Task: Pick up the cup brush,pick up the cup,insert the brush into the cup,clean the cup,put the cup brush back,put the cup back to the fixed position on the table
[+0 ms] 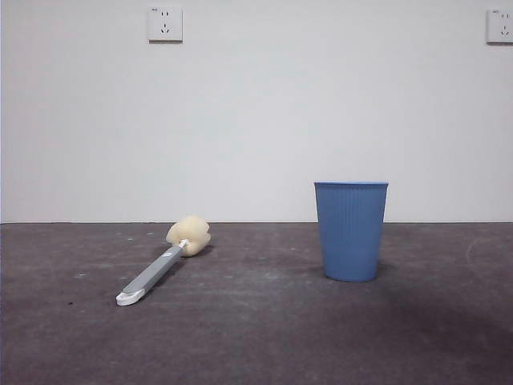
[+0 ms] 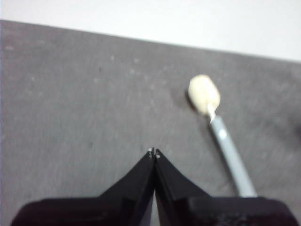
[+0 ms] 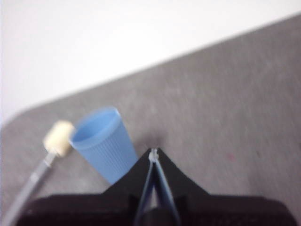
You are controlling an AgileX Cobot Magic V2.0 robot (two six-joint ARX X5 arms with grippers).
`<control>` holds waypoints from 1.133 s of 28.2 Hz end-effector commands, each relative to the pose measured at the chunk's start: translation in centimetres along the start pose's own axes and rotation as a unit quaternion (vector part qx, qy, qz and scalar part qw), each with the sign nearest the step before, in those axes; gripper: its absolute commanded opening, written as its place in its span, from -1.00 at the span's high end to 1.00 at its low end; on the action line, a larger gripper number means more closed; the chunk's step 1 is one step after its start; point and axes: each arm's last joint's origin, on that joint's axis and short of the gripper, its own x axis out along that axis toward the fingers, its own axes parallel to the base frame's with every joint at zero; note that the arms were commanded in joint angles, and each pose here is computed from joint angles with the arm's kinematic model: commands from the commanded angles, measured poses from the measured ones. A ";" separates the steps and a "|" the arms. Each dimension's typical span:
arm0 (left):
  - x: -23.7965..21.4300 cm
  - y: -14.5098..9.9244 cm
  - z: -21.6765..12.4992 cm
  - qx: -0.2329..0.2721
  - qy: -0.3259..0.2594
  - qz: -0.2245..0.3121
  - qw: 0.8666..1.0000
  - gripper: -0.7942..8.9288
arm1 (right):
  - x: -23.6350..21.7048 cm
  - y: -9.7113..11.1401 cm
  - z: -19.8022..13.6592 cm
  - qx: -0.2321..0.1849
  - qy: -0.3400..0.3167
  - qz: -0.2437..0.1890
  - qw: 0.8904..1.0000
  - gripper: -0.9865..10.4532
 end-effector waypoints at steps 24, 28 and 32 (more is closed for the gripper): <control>-5.8 -4.0 11.5 0.007 0.210 -0.183 0.960 0.85 | -2.7 5.8 12.1 -0.110 0.337 0.115 0.928 0.85; -5.8 -4.1 11.8 0.007 0.237 -0.181 0.954 0.84 | -2.8 5.8 12.0 -0.110 0.344 0.115 0.926 0.81; -5.5 -4.0 11.7 0.002 0.252 -0.178 0.951 0.26 | -2.7 5.8 12.1 -0.104 0.341 0.113 0.927 0.19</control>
